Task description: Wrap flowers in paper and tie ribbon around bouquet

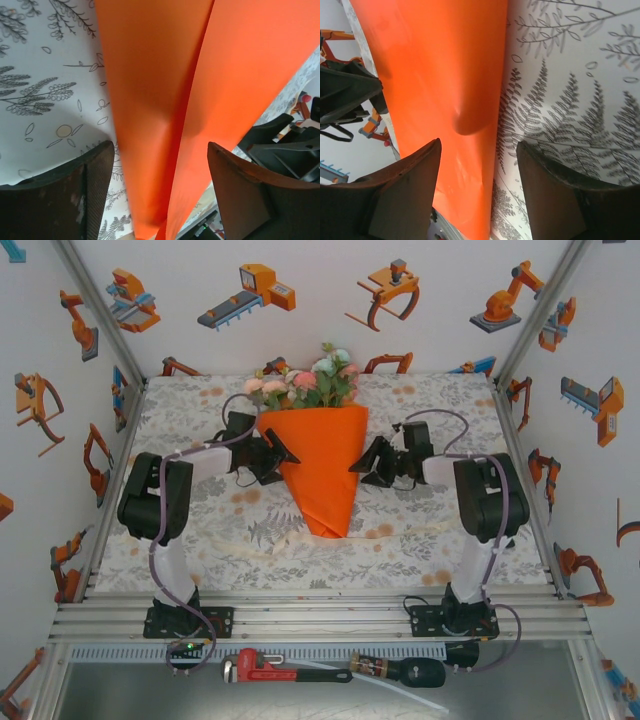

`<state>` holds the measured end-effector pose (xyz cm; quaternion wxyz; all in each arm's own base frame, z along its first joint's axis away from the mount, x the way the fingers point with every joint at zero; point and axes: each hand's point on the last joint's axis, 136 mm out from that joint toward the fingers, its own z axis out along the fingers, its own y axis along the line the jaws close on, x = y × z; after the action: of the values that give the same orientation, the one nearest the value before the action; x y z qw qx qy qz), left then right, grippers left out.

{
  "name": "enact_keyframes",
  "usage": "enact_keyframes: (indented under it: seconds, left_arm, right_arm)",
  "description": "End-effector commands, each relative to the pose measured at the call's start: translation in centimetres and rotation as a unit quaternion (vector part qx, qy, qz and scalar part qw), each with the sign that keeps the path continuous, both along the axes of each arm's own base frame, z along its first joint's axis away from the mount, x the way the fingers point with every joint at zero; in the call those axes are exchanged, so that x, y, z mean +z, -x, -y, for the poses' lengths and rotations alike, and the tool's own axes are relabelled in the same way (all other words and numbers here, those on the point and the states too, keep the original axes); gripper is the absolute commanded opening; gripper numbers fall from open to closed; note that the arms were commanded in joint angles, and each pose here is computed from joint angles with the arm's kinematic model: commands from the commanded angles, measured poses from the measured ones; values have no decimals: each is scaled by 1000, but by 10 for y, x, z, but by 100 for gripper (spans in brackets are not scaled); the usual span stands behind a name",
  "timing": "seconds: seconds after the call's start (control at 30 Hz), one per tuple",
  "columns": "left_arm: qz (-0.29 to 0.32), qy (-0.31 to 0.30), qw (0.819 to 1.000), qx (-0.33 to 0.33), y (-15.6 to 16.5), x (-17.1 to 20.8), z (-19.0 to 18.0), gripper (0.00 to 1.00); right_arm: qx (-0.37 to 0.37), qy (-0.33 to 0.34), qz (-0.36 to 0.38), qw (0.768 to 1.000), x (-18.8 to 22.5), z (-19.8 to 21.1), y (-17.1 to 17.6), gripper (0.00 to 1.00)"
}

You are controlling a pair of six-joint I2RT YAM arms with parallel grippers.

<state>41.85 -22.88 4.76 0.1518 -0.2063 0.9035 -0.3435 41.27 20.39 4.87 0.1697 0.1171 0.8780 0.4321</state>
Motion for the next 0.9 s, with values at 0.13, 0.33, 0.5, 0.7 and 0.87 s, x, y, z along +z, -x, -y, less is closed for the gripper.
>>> enact_keyframes:
  seconds: [0.13,0.33,0.5,0.7,0.87]
  left_arm:
    - [-2,58,998,-12,5,-11,14,47]
    - [45,71,996,-22,-7,27,17,25]
    - [67,101,992,-26,-10,57,19,2]
    - [60,115,991,-26,8,68,15,0]
    - [42,96,994,-31,31,64,6,0]
  right_arm:
    - [2,-20,-10,1000,2,-22,-2,46]
    - [-10,-31,14,999,36,-26,-10,27]
    - [-18,-33,36,999,63,-25,-10,12]
    - [-11,-20,30,999,66,-29,19,5]
    - [-10,2,14,1000,53,-30,48,3]
